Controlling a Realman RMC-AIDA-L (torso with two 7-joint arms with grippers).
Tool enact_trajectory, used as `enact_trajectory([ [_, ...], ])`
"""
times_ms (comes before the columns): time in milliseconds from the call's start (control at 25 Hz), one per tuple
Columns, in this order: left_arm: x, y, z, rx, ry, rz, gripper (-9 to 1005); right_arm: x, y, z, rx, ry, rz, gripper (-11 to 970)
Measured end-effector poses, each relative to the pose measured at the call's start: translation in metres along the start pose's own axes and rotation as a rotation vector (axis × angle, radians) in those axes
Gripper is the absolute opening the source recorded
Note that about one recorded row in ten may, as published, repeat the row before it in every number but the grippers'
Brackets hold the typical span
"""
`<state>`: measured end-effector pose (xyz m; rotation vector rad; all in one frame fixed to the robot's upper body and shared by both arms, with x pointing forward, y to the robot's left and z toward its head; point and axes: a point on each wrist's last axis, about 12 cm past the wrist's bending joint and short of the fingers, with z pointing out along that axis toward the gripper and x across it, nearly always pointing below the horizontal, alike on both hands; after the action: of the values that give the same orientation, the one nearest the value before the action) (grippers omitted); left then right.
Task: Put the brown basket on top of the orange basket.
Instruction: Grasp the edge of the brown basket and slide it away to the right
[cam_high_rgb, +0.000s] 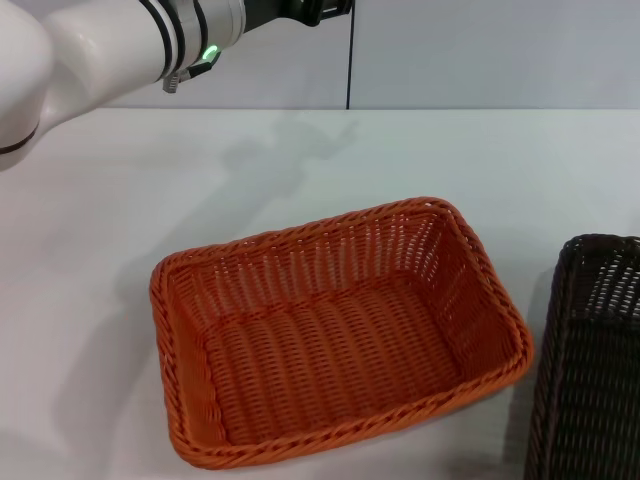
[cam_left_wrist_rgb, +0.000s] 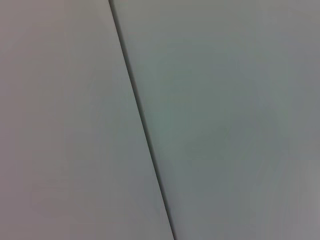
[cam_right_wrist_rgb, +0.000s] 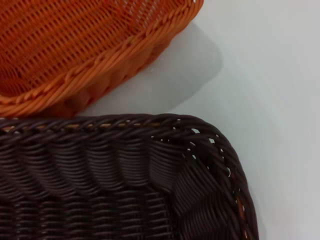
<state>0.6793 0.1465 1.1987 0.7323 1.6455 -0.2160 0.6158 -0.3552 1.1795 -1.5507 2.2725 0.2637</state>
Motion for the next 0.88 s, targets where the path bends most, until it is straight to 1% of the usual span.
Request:
enact_trajectory([
  [120,-0.001,0.000,0.001,-0.002,-0.001,0.008,845,0.003,0.001,-0.003,-0.009,-0.001,0.011,219],
  [480,-0.001,-0.001,0.002,-0.002,0.000,0.009,845,0.018,0.008,-0.002,-0.062,0.041,0.053,210],
  [680,0.001,0.002,0.002,-0.010,0.004,0.003,845,0.028,0.014,-0.003,-0.084,0.021,0.094,206],
  [880,0.000,0.001,0.003,-0.014,0.004,0.018,845,0.036,0.017,-0.004,-0.085,-0.001,0.126,202],
])
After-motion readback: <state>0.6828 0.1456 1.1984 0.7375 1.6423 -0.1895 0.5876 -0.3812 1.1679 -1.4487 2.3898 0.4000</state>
